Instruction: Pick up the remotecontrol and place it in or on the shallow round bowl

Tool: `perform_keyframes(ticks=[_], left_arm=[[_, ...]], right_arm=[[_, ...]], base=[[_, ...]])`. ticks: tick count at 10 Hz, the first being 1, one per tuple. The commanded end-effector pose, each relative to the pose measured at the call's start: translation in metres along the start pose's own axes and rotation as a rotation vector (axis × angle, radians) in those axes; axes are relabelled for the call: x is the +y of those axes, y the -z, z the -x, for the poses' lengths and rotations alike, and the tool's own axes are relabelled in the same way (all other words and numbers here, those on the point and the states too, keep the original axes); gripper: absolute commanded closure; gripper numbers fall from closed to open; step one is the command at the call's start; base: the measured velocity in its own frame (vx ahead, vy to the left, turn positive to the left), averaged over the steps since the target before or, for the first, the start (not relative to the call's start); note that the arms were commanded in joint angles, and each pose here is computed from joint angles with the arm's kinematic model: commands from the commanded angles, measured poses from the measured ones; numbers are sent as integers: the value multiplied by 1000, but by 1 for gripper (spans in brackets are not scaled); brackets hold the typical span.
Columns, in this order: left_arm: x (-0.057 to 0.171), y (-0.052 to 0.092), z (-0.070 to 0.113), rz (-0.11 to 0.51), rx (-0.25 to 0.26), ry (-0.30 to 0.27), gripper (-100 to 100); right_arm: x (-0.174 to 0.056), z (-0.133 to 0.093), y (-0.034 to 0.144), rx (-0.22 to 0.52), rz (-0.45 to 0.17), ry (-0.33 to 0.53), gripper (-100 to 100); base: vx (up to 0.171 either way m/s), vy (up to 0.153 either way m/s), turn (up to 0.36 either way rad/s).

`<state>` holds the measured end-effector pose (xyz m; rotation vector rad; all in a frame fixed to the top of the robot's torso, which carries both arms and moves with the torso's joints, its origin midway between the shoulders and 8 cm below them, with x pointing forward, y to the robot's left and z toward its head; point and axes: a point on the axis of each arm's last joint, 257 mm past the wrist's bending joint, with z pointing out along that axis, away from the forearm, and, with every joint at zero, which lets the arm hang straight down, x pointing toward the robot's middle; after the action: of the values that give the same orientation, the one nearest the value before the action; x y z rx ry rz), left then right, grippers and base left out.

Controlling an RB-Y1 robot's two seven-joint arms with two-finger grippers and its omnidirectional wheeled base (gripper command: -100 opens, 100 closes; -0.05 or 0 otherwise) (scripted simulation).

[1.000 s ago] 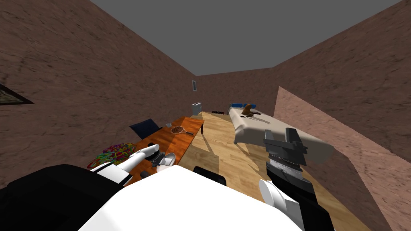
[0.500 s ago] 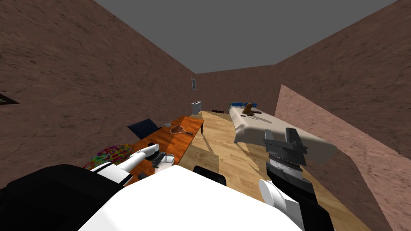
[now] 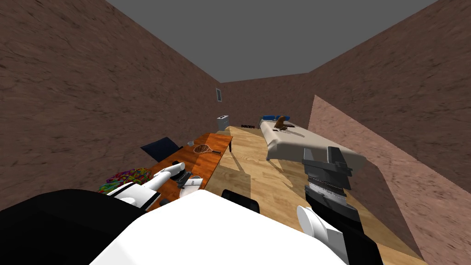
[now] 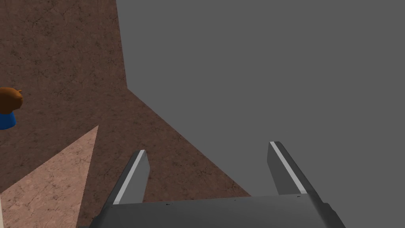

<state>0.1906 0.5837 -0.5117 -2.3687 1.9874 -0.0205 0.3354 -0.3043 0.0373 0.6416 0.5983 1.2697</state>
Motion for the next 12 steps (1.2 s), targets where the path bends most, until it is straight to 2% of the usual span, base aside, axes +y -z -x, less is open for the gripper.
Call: perform_keyframes(ticks=[1,2,3,4,5,6,7,8,10,11,12], left_arm=[[-11,0,1,1,-14,17,-100],[-18,3,0,-6,-21,6,-100],[-25,2,-5,-5,-10,65,-100],[-39,6,-5,-16,-24,46,-100],[-38,6,-4,-13,-30,42,-100],[-47,6,-13,-11,-13,101,-100],[-57,10,-11,-19,-30,80,-100],[-60,7,-22,-13,-6,138,-100],[-74,14,-19,-17,-34,110,-100],[-80,13,-31,-11,-12,159,-100],[-90,17,-32,-14,-26,144,-100]], right_arm=[[0,0,0,0,0,0,0],[0,0,0,0,0,0,0],[0,0,0,0,0,0,0],[0,0,0,0,0,0,0],[0,0,0,0,0,0,0],[0,0,0,0,0,0,0],[0,0,0,0,0,0,0],[0,0,0,0,0,0,0],[0,0,0,0,0,0,0],[0,0,0,0,0,0,0],[0,0,0,0,0,0,0]], base=[[-177,108,-94],[-69,59,25],[-120,76,-177],[-136,70,-137],[-57,24,9],[-114,44,-148],[-124,75,-126],[-190,79,-195],[-132,55,-44],[-117,39,-179],[-131,54,-115]])
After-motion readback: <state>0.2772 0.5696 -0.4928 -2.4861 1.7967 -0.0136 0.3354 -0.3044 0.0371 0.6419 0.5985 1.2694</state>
